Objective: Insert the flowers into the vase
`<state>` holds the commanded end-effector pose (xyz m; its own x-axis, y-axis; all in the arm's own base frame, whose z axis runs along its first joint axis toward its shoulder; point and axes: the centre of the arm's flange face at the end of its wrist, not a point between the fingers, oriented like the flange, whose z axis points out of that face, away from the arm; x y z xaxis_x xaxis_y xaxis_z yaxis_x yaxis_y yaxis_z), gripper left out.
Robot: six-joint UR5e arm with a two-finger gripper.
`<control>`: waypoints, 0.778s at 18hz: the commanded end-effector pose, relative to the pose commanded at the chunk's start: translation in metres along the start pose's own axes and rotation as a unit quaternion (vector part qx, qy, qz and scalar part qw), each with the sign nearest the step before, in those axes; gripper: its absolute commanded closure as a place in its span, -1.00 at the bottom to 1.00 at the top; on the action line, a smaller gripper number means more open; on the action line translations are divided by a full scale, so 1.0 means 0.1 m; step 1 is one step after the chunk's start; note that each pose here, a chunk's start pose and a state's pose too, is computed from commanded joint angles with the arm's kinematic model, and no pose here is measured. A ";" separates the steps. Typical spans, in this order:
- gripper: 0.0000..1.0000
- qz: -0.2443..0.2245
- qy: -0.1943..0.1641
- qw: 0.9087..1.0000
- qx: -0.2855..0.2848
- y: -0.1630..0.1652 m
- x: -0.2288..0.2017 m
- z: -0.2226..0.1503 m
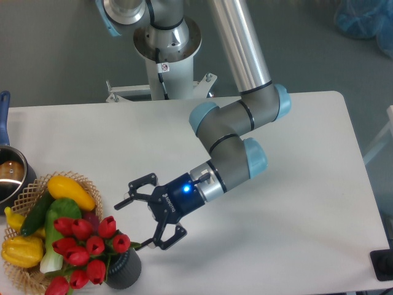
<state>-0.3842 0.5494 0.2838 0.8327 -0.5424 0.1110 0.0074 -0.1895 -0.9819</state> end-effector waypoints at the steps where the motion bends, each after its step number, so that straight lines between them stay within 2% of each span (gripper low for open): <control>1: -1.00 -0.001 -0.007 1.000 0.000 0.01 -0.01 -0.10; 3: -1.00 -0.005 -0.018 1.000 0.001 0.02 0.04 -0.23; 5: -1.00 0.007 -0.032 0.999 0.000 -0.16 0.10 -0.40; 7: -1.00 0.020 -0.057 0.996 -0.063 -0.20 0.08 -0.55; 10: -1.00 0.039 -0.103 0.978 -0.179 -0.29 0.09 -0.80; 14: -1.00 0.034 -0.144 0.956 -0.255 -0.26 0.06 -1.13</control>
<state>-0.4424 0.4584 0.3271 0.9399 -0.3344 -0.0692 -0.2616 -0.5750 -0.7752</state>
